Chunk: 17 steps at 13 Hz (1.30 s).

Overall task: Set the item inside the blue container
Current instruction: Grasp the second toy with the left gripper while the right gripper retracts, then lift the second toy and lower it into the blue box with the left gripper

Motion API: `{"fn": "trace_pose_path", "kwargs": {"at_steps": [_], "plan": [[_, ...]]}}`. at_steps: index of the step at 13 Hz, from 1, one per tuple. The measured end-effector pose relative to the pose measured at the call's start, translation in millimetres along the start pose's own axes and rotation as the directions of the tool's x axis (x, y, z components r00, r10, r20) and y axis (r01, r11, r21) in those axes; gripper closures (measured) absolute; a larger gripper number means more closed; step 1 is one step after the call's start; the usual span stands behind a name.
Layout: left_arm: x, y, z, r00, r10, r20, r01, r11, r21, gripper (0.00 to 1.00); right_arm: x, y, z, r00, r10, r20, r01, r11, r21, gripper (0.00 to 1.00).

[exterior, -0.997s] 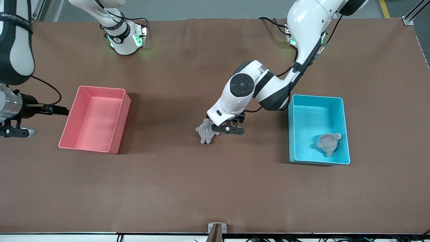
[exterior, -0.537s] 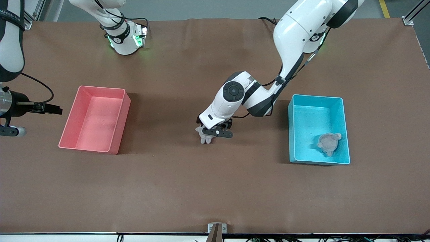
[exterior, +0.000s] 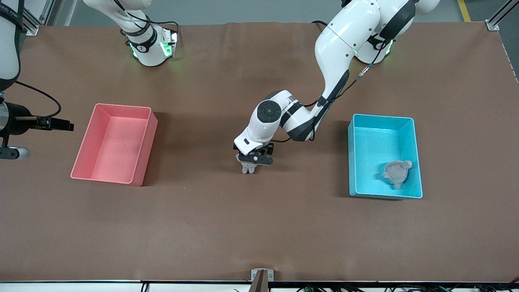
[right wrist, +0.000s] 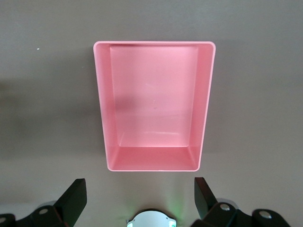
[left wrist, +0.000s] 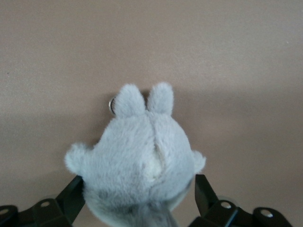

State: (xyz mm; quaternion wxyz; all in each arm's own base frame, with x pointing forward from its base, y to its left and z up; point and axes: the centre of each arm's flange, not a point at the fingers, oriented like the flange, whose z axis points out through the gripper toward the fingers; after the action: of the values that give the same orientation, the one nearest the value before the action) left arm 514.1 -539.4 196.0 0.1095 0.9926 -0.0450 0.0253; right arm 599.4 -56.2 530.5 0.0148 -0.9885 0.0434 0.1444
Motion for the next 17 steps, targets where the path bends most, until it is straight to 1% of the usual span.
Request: {"fn": "trace_pose_path", "kwargs": {"at_steps": [1,5,8,10,11,12,13,14,16,17], "plan": [[2.6,-3.2,3.4,1.0,-0.005,-0.01,0.005,1.0,-0.005,0.03,0.6,-1.4,1.0,1.0,-0.002,0.002,0.002,1.0,0.012,0.0],[10.4,-9.7,8.9,0.999,-0.016,-0.04,0.015,1.0,-0.021,0.45,1.2,-2.2,1.7,1.0,-0.003,0.003,0.003,1.0,0.024,0.0],[22.4,-16.4,2.9,0.998,-0.003,-0.065,0.002,1.0,-0.013,0.6,1.2,-3.9,1.3,1.0,-0.006,0.002,0.006,1.0,0.024,0.0],[29.2,-19.1,-4.4,0.994,0.046,-0.096,-0.044,0.999,0.022,0.73,1.4,-11.8,0.9,1.0,-0.018,-0.001,0.018,1.0,0.02,0.0],[34.6,-23.9,-13.6,0.993,0.068,-0.097,-0.062,0.996,0.063,0.76,1.9,-15.7,0.5,1.0,-0.024,-0.006,0.025,1.0,0.018,0.0],[41.6,-30.1,-31.1,0.994,0.076,-0.079,-0.067,0.991,0.112,0.78,2.1,-17.5,0.3,1.0,-0.027,-0.008,0.027,0.999,0.016,0.0],[47.6,-34.4,-56.9,0.995,0.083,-0.054,-0.074,0.986,0.152,0.8,2.1,-16.7,0.8,1.0,-0.025,-0.007,0.026,1.0,0.016,0.0],[51.6,-39.1,-88.4,0.996,0.085,-0.026,-0.079,0.979,0.191,0.8,2.2,-13.7,1.7,1.0,-0.02,-0.005,0.02,1.0,0.016,0.0],[50.8,-53.6,-150.1,0.995,0.087,0.044,-0.095,0.959,0.267,0.8,0.6,-7.5,1.3,1.0,-0.009,-0.006,0.009,1.0,0.017,0.0],[48.8,-64.5,-174.3,0.994,0.089,0.068,-0.105,0.951,0.291,0.8,-1.8,-6.0,-0.3,1.0,-0.006,-0.009,0.007,1.0,0.018,0.0]]}}
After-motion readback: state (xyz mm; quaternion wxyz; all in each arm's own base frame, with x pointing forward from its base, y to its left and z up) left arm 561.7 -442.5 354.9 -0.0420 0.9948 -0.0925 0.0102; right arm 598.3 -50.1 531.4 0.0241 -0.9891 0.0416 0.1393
